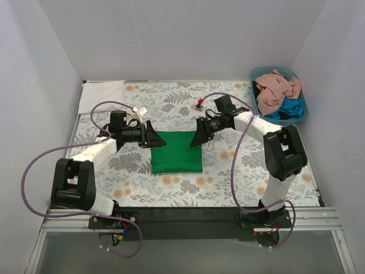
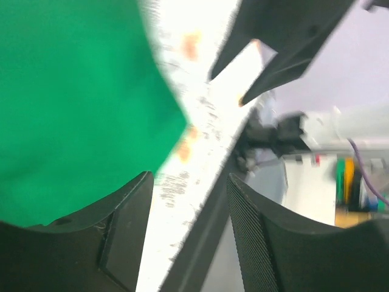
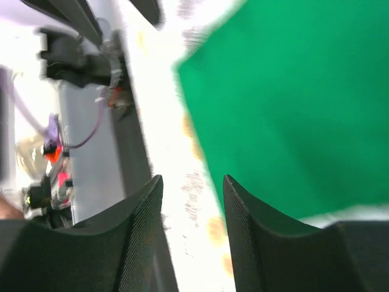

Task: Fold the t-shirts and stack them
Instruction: Fold the tshirt, then neatly place the folded tshirt to the corner

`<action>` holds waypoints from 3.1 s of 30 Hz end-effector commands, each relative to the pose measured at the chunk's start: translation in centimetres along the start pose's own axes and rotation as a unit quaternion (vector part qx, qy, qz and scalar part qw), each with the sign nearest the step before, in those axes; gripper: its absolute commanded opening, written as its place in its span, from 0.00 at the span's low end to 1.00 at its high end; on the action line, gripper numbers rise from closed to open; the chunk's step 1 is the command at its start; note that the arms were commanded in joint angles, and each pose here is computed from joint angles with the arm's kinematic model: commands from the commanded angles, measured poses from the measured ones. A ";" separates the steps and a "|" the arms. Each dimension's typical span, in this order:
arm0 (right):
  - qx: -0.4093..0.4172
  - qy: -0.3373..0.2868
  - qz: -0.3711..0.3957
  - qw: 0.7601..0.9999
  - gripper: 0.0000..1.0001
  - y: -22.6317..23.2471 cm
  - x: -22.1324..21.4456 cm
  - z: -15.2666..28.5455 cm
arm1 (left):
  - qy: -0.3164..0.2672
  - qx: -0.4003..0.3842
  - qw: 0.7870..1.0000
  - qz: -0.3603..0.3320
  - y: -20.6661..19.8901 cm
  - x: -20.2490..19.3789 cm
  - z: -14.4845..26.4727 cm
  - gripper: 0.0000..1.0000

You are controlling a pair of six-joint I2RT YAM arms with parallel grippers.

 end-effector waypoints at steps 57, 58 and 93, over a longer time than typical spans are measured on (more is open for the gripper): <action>-0.219 0.216 0.406 0.861 0.53 6.3 -1.7 -21.7 | -0.283 0.178 0.919 0.209 5.8 4.2 15.4 0.86; -0.219 0.219 0.404 0.861 0.53 6.1 -2.0 -21.8 | -0.284 0.177 0.919 0.208 5.8 4.3 15.4 0.86; -0.165 0.117 0.355 0.913 0.01 7.7 5.2 -17.6 | -0.237 0.143 0.922 0.271 8.3 2.3 2.0 0.91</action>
Point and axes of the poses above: each gripper's point midway between its finger pads, its own z axis back along the fingers, its own y axis along the line the jaws close on, x = y × z, the point moved 4 cm from there along z, back along the fingers, and after that the axes turned 12 degrees about z, right-handed, at the moved point
